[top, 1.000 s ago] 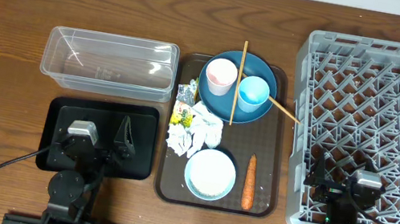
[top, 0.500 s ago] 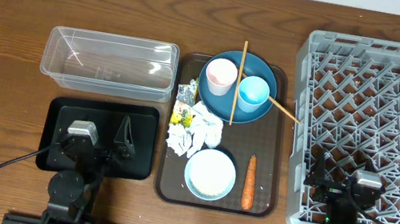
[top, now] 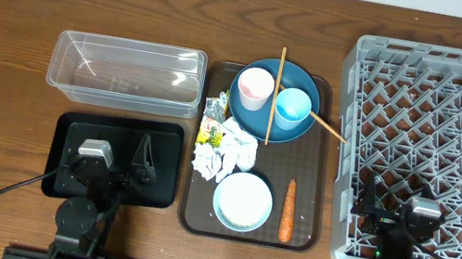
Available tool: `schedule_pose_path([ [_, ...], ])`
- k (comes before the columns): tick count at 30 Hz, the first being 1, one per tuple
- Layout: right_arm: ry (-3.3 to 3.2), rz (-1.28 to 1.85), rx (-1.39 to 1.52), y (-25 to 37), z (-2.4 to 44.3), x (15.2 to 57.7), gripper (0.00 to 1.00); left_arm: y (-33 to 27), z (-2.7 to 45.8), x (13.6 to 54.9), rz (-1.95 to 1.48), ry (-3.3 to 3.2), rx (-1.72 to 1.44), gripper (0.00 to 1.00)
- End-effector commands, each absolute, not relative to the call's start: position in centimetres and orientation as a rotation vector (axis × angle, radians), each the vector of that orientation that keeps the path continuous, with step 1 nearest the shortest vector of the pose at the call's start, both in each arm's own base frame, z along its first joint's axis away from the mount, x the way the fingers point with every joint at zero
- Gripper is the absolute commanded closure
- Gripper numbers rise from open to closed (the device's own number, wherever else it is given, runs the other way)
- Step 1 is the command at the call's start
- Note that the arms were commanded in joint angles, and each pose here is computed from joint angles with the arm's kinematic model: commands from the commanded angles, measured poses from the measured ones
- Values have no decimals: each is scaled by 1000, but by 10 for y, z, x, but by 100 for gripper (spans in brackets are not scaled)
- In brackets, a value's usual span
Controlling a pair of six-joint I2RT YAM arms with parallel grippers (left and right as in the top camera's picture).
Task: Sort waste into correct bins and load items into the dishwasher rack
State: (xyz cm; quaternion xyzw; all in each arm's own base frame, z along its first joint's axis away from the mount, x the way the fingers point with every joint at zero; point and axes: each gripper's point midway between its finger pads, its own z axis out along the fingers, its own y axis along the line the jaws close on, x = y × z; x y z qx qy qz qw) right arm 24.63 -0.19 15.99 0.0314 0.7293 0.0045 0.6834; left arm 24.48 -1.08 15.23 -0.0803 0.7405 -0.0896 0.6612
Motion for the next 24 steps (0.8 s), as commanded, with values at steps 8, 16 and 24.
schedule_pose_path([
  [8, 1634, 2, 70, -3, 159, 246, 1, -10, 147, 245, -198, 1680, -181, 2],
  [16, 1634, 2, 70, -3, 159, 246, 1, -44, 208, 230, -507, 1629, -166, 2],
  [24, 1634, 2, 70, -3, 159, 246, 1, -48, 279, 185, -513, 2000, -209, 2],
])
